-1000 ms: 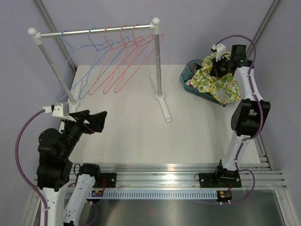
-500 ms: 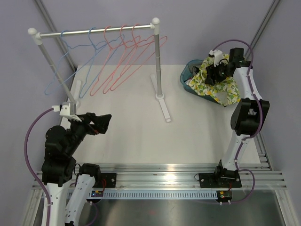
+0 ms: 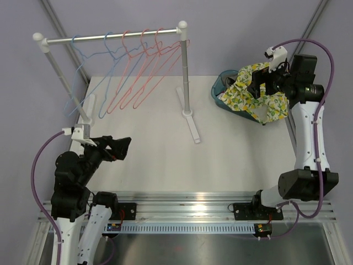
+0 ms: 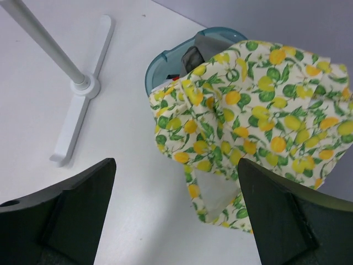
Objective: Remove the skirt from the hanger
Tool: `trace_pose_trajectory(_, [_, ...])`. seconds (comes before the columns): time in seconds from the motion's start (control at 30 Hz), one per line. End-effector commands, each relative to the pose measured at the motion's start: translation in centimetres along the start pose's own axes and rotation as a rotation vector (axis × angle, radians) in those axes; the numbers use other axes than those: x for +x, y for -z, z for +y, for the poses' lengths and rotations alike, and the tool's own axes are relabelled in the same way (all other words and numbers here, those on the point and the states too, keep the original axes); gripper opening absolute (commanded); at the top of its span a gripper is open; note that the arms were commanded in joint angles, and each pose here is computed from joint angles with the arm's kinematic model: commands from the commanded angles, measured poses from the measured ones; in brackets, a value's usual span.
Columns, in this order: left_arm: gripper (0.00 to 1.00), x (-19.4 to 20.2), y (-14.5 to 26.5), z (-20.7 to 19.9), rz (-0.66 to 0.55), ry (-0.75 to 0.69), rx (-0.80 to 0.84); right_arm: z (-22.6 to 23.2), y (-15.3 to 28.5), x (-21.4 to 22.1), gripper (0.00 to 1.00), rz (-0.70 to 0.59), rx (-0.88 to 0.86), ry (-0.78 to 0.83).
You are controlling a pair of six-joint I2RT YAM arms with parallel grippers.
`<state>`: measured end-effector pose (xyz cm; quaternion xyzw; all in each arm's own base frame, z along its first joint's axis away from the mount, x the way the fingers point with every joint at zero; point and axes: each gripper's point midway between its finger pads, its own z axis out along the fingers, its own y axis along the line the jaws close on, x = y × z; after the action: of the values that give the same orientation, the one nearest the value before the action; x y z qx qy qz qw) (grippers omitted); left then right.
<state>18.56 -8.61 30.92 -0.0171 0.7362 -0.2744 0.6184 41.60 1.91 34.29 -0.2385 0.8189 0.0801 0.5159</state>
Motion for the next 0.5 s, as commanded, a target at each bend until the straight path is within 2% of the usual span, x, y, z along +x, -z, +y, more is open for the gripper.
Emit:
trace_pose_trajectory(0.0, [0.99,-0.1,0.3,0.5,-0.034,-0.017,-0.019,1.5,1.9,0.5,0.99,-0.051,0.06,-0.186])
trace_pose_trajectory(0.03, [0.99,0.0,0.2,1.4,-0.043,-0.009,-0.065,2.5,1.7,2.5,0.99,-0.022,0.038,-0.241])
trace_pose_trajectory(0.17, [0.99,0.4,0.5,4.5,-0.074,-0.004,-0.219,4.6,3.8,3.7,1.0,-0.073,0.052,-0.288])
trace_pose_trajectory(0.27, [0.99,0.6,0.9,6.6,-0.09,-0.014,-0.324,2.8,5.4,4.5,0.99,-0.134,0.242,-0.385])
trace_pose_trajectory(0.3, [0.99,0.7,1.0,6.9,-0.093,-0.014,-0.341,1.6,6.7,4.3,1.0,-0.172,0.339,-0.373])
trace_pose_trajectory(0.4, [0.99,1.2,0.9,7.8,-0.079,-0.024,-0.378,0.3,8.3,6.0,1.0,-0.197,0.492,-0.463])
trace_pose_trajectory(0.47, [0.99,1.5,0.8,8.1,-0.065,-0.028,-0.386,0.7,8.9,6.8,1.0,-0.202,0.512,-0.476])
